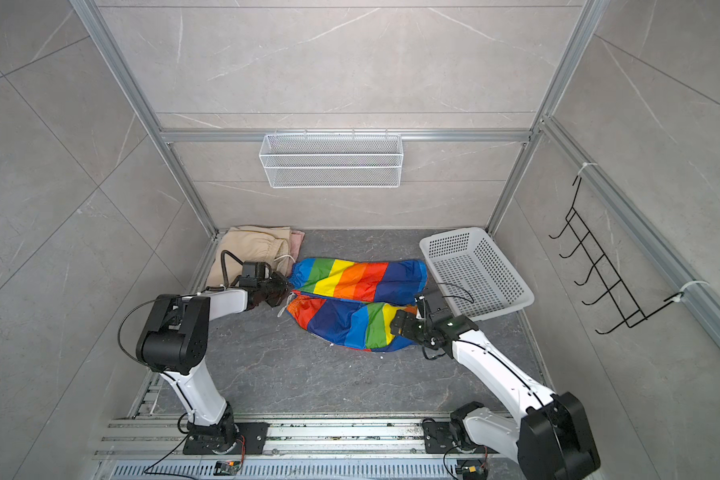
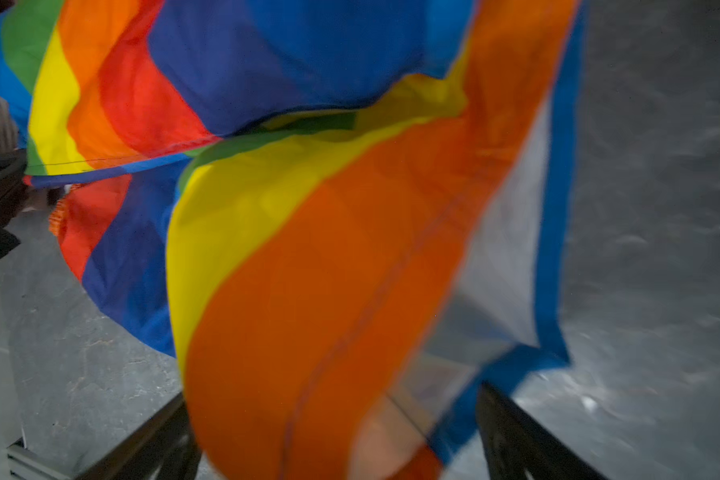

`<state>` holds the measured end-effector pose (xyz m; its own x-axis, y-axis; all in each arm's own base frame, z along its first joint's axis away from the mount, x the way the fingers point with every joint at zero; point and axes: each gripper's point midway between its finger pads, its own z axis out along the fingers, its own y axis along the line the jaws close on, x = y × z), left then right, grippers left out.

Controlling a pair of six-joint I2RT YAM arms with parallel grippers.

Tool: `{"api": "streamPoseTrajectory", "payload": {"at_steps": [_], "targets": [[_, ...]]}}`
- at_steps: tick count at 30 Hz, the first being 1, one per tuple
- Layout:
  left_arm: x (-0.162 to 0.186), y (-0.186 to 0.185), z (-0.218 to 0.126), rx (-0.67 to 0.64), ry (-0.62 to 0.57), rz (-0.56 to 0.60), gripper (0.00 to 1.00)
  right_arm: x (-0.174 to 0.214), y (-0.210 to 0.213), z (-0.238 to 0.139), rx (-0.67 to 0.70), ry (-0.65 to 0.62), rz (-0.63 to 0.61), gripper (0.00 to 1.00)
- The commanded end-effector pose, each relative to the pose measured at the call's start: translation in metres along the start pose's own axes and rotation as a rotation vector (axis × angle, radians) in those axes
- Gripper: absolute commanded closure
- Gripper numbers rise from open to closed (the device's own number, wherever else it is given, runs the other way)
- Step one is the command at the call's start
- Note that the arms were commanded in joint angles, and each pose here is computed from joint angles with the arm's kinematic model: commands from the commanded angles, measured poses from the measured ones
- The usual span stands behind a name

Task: Fold and stack the shorts

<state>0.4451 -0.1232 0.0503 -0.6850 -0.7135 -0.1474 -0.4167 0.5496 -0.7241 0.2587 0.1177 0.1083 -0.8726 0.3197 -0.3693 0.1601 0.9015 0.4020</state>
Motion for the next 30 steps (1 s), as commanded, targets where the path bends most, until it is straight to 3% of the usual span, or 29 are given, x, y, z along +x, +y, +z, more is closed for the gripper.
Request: {"api": "streamPoseTrajectory", "payload": {"at_steps": [1, 4, 7, 11, 13, 17, 20, 26, 30], "targets": [[-0.004, -0.009, 0.0, 0.035, -0.006, 0.013, 1.0, -0.018, -0.009, -0.043, 0.07, -0.074, -0.036, 0.0], [-0.005, -0.011, -0.003, 0.039, -0.011, 0.014, 1.0, -0.053, 0.024, -0.088, -0.003, -0.179, -0.066, 0.0], [-0.004, -0.012, -0.006, 0.039, -0.014, 0.016, 1.0, -0.079, 0.077, -0.104, -0.183, -0.2, -0.081, 0.0], [-0.003, -0.014, -0.011, 0.041, -0.017, 0.022, 1.0, -0.083, 0.132, -0.067, -0.28, -0.124, -0.128, 0.0], [-0.004, -0.015, -0.014, 0.039, -0.02, 0.027, 1.0, -0.072, 0.139, -0.029, -0.292, -0.049, -0.112, 0.0], [-0.003, -0.015, -0.015, 0.034, -0.017, 0.034, 1.0, -0.033, 0.124, 0.032, -0.271, 0.075, -0.071, 0.0], [-0.003, -0.013, -0.013, 0.033, -0.015, 0.033, 1.0, -0.003, 0.096, 0.057, -0.234, 0.129, -0.035, 0.0], [-0.003, -0.011, -0.006, 0.035, -0.009, 0.025, 1.0, 0.048, 0.032, 0.078, -0.096, 0.195, -0.012, 0.01], [-0.003, -0.008, -0.004, 0.031, -0.007, 0.022, 1.0, 0.057, 0.006, 0.08, -0.027, 0.202, -0.005, 0.0]]}}
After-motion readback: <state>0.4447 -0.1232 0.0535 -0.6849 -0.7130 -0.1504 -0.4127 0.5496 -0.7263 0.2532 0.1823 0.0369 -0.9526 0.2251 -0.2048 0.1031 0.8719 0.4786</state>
